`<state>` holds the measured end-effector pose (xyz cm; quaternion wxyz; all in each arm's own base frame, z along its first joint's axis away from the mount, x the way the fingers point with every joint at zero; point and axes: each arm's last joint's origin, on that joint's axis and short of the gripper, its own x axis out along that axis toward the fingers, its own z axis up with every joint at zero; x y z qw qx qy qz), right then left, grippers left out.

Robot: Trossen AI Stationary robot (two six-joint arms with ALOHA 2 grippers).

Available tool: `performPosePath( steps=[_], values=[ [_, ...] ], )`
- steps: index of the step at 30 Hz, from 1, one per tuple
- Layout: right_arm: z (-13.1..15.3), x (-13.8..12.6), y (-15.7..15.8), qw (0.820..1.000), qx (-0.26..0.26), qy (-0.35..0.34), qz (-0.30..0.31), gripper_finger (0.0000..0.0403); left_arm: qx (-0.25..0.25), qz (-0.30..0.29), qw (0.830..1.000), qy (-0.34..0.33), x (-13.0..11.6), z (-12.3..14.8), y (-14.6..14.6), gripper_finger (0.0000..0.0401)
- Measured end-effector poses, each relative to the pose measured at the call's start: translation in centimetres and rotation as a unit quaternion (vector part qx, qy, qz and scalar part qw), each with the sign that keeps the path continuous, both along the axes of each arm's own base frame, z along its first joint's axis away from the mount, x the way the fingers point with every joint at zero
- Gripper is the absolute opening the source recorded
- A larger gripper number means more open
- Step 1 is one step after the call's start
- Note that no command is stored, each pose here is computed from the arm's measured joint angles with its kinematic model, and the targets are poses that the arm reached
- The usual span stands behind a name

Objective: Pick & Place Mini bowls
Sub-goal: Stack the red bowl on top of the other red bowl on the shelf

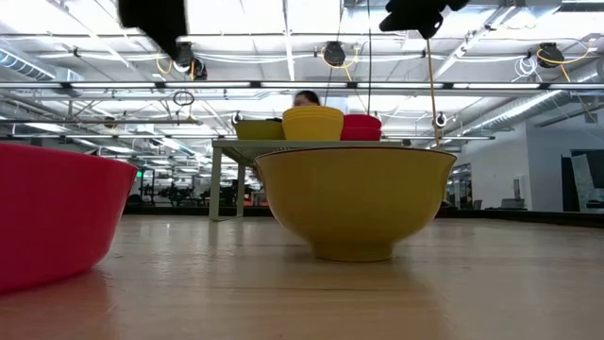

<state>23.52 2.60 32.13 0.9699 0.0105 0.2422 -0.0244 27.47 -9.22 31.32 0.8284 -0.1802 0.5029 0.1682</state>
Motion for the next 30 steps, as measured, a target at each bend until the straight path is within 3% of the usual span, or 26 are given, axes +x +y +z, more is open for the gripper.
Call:
performPosePath(
  steps=[8, 18, 30],
  values=[
    [-0.8, -0.9, 0.8, 0.999, 0.006, -0.041, 0.019, 0.0171, -0.105, 0.011, 0.991, 0.081, -1.2, -6.2, -1.4, 0.0239],
    [-1.0, -0.8, 0.9, 0.999, 0.008, -0.049, 0.021, 0.0171, -0.183, 0.033, 0.98, 0.076, -2.5, -12.0, -2.6, 0.0239],
    [-1.0, -0.8, 0.9, 0.999, 0.008, -0.049, 0.021, 0.0171, -0.205, 0.018, 0.978, 0.037, -2.9, -13.0, -4.0, 0.0239]
  ],
)
